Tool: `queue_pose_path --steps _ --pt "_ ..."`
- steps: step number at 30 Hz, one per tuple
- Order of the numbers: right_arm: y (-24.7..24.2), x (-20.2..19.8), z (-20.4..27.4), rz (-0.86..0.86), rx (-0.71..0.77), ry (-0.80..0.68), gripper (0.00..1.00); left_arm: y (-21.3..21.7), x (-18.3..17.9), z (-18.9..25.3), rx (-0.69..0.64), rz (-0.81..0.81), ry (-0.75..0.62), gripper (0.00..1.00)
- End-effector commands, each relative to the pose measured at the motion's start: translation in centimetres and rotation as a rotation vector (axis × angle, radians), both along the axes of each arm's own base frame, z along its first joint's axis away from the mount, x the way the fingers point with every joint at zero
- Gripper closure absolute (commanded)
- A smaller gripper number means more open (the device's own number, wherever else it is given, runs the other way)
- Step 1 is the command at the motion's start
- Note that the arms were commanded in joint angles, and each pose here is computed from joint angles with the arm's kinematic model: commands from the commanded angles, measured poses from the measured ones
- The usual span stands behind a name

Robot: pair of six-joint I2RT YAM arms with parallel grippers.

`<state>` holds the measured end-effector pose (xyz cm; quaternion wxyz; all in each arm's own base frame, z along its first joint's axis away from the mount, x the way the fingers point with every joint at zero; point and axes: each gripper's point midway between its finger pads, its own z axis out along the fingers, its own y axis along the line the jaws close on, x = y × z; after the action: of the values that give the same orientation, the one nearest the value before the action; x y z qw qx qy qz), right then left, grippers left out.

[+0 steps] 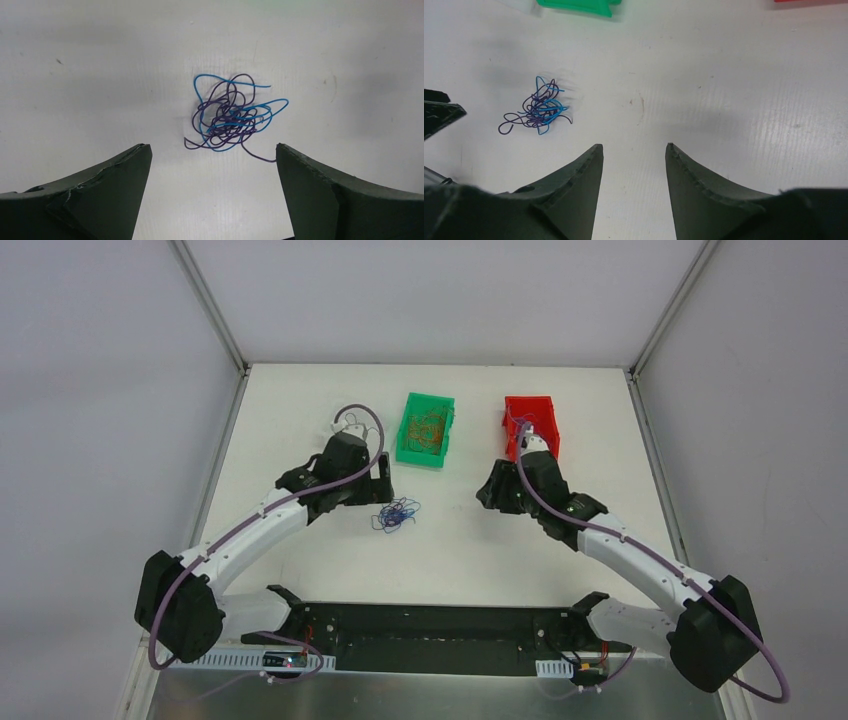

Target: Untangle the cables

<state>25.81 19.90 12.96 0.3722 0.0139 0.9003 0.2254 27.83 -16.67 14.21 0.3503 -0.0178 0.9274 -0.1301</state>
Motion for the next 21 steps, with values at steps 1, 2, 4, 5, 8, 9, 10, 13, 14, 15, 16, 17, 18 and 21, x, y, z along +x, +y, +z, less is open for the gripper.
queue_pose_path --steps 1,2,4,5,8,9,10,13,14,15,16,17,18,21 --pt "1.2 0.4 1.3 0.018 0.088 -0.045 0.48 -1.0 -0.8 -0.9 -0.086 -0.015 -0.022 0.01" --pt "1.3 0.3 1.1 0.020 0.092 -0.039 0.48 -1.1 -0.9 -1.3 -0.090 -0.025 -0.012 0.02" --pt "1.4 0.2 0.8 0.026 0.094 -0.024 0.48 -1.4 -1.4 -2.2 -0.092 -0.040 0.015 0.03" --pt "1.7 0.1 0.8 0.039 0.101 -0.015 0.48 -1.4 -1.5 -2.5 -0.091 -0.045 0.025 0.04" --pt "2.1 -0.1 0.3 0.060 0.111 -0.002 0.48 -1.5 -1.8 -3.9 -0.082 -0.053 0.056 0.06" --pt "2.3 0.0 0.2 0.062 0.114 0.002 0.48 -1.7 -1.9 -4.2 -0.086 -0.060 0.069 0.07" --pt "2.4 -0.1 0.1 0.066 0.117 0.011 0.48 -1.9 -2.1 -4.5 -0.094 -0.070 0.084 0.08" --pt "3.2 -0.2 0.1 0.087 0.137 0.029 0.48 -2.6 -2.4 -5.6 -0.111 -0.086 0.120 0.11" --pt "3.4 -0.2 0.0 0.092 0.140 0.033 0.48 -2.7 -2.5 -6.0 -0.114 -0.089 0.133 0.12" --pt "3.6 -0.2 0.0 0.096 0.143 0.033 0.48 -2.8 -2.5 -6.3 -0.116 -0.091 0.141 0.13" --pt "3.8 -0.1 -0.1 0.102 0.141 0.036 0.48 -2.9 -2.5 -6.7 -0.116 -0.091 0.150 0.14" --pt "3.9 -0.1 -0.2 0.107 0.139 0.039 0.48 -2.9 -2.6 -7.0 -0.117 -0.089 0.160 0.15" --pt "4.0 -0.1 -0.3 0.108 0.137 0.042 0.48 -3.0 -2.7 -7.3 -0.117 -0.089 0.170 0.16" --pt "4.4 -0.1 -0.5 0.118 0.139 0.053 0.48 -3.1 -3.0 -8.0 -0.121 -0.091 0.190 0.22"
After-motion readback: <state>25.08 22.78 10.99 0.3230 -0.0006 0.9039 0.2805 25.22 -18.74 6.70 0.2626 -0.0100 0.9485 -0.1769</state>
